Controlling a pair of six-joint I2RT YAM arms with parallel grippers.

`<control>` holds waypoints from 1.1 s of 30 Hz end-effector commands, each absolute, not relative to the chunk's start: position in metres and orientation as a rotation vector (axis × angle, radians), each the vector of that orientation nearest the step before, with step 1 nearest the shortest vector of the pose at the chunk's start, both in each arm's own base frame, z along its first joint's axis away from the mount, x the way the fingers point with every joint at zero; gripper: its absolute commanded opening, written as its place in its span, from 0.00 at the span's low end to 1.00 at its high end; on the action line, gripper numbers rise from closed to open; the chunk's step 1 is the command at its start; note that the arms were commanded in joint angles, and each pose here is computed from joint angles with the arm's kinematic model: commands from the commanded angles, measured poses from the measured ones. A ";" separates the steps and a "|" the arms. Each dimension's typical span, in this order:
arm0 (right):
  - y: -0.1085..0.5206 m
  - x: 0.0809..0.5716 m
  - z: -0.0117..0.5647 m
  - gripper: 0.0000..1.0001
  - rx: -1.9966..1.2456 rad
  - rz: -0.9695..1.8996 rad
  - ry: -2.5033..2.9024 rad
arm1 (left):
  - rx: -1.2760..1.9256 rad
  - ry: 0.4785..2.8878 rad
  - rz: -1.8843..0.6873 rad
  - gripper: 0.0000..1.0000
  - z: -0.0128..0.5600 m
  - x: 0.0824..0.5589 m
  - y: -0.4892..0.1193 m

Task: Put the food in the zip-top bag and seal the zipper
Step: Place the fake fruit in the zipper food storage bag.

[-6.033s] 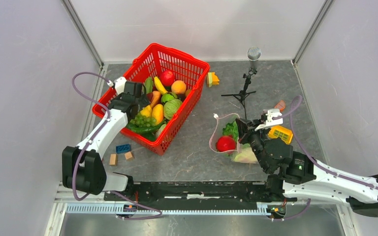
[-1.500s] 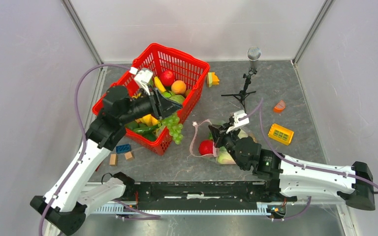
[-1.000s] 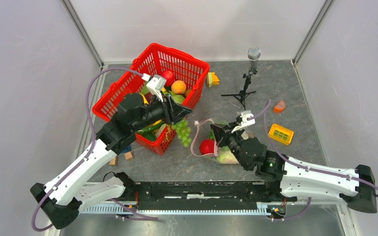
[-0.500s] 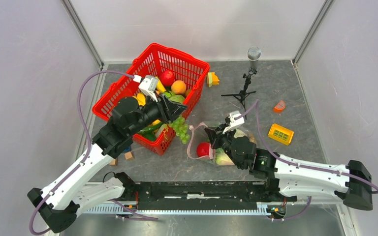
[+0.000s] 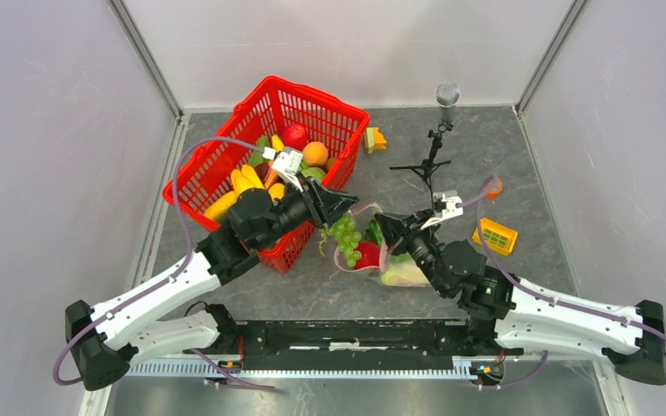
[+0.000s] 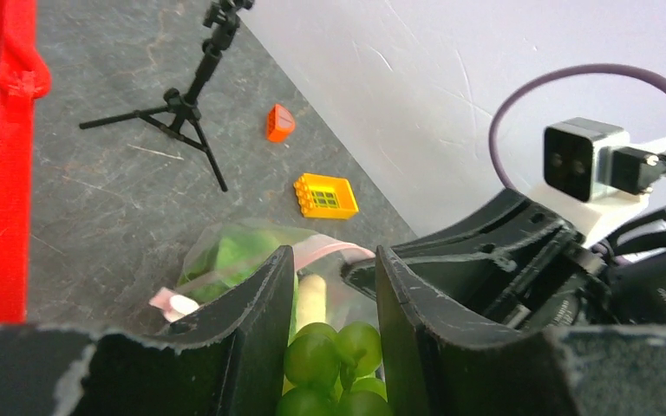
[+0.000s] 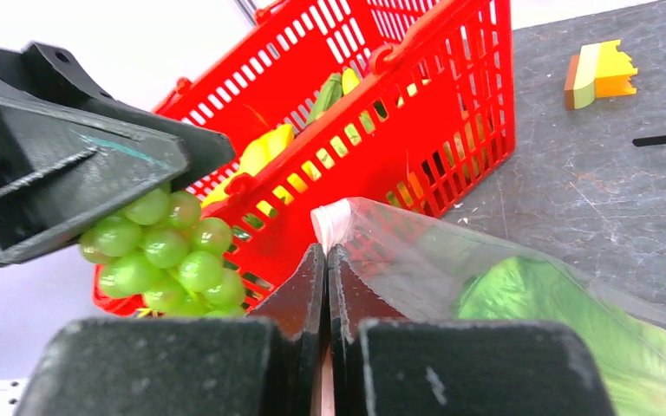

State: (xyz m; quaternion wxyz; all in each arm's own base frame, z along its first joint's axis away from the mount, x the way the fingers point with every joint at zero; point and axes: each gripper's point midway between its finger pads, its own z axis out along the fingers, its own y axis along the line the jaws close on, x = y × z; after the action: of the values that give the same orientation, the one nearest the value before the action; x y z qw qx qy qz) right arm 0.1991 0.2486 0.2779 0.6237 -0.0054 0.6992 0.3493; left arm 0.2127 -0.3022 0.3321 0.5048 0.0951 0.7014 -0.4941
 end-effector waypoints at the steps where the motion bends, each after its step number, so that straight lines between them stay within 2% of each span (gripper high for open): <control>1: 0.238 0.198 0.316 0.03 0.119 0.914 1.519 | 0.051 1.495 -1.189 0.02 0.376 0.231 -0.295; 7: 0.224 0.197 0.334 0.02 0.209 0.964 1.478 | -0.003 1.426 -1.202 0.02 0.392 0.233 -0.318; 14: 0.211 0.199 0.356 0.02 0.306 0.986 1.426 | 0.042 1.402 -1.112 0.02 0.384 0.228 -0.338; 23: 0.202 0.199 0.388 0.02 0.375 1.029 1.378 | 0.215 1.331 -1.072 0.02 0.380 0.210 -0.372; 25: 0.198 0.200 0.391 0.02 0.389 1.022 1.368 | 0.230 1.329 -1.050 0.05 0.373 0.211 -0.375; 26: 0.197 0.201 0.391 0.02 0.390 1.016 1.367 | 0.253 1.325 -1.045 0.09 0.373 0.210 -0.379; 29: 0.192 0.202 0.386 0.02 0.405 0.993 1.375 | 0.356 1.336 -1.050 0.40 0.377 0.203 -0.392; 31: 0.185 0.203 0.380 0.02 0.433 0.981 1.368 | 0.423 1.375 -1.026 0.52 0.374 0.202 -0.400; 33: 0.176 0.204 0.376 0.02 0.459 0.969 1.358 | 0.457 1.389 -1.024 0.76 0.374 0.198 -0.400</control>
State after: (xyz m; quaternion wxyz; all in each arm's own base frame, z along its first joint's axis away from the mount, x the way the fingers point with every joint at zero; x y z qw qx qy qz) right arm 0.2053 0.2000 0.3450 0.6408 0.1428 0.6452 0.3908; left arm 0.2083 -0.3909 0.3596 0.6258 0.1389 0.6152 -0.4589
